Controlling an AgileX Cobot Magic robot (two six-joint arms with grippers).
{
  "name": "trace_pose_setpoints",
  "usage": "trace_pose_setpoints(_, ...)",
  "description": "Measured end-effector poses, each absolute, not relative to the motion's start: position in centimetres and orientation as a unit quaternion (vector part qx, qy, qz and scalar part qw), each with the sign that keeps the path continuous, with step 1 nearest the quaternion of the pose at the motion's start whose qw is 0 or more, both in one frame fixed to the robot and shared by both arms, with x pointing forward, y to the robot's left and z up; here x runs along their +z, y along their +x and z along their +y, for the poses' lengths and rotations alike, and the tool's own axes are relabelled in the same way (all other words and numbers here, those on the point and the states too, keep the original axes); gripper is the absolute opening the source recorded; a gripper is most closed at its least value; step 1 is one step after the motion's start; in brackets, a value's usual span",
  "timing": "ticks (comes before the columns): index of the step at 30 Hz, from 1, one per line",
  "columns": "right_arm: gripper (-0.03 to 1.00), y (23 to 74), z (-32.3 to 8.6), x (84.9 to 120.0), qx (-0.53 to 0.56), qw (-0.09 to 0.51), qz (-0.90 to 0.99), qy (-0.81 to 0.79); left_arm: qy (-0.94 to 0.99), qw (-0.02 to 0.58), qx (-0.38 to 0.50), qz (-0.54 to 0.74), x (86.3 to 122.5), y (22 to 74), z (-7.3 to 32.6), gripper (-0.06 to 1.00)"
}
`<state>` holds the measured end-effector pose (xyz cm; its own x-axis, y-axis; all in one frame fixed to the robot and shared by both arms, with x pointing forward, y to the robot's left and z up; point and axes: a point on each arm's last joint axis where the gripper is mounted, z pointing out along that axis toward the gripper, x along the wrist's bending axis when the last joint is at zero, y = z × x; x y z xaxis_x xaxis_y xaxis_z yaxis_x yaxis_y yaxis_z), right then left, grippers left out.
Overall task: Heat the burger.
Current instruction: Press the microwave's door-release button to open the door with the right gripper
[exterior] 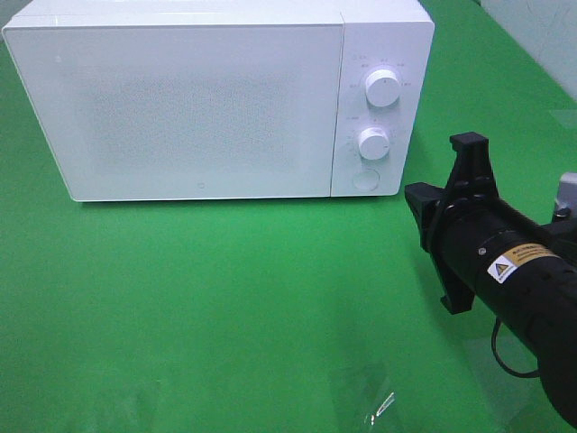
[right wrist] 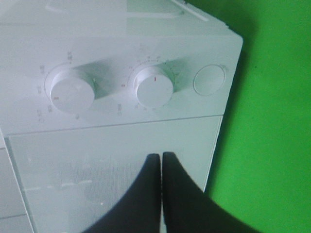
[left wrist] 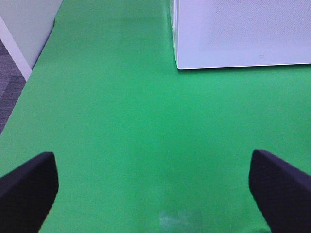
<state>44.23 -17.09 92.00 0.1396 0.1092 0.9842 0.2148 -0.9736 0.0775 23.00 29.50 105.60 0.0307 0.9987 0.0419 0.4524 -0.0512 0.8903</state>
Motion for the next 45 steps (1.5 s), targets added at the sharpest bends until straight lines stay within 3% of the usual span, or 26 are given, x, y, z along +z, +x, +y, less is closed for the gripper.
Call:
trace_pose_setpoints(12,0.00,45.8,-16.5,91.8,-0.635,0.020,-0.060,-0.770,0.620,0.363,0.377,0.586,105.6,23.0,29.5,0.99)
trace_pose_setpoints(22,0.00,48.9,-14.3,89.9,-0.621,0.019,-0.030,-0.783,0.620,0.363,0.377,0.586,105.6,23.0,29.5,0.99)
trace_pose_setpoints(45,0.00,54.9,-14.0,87.1,-0.573,0.017,-0.008,-0.819,0.620,0.363,0.377,0.586,105.6,23.0,29.5,0.99)
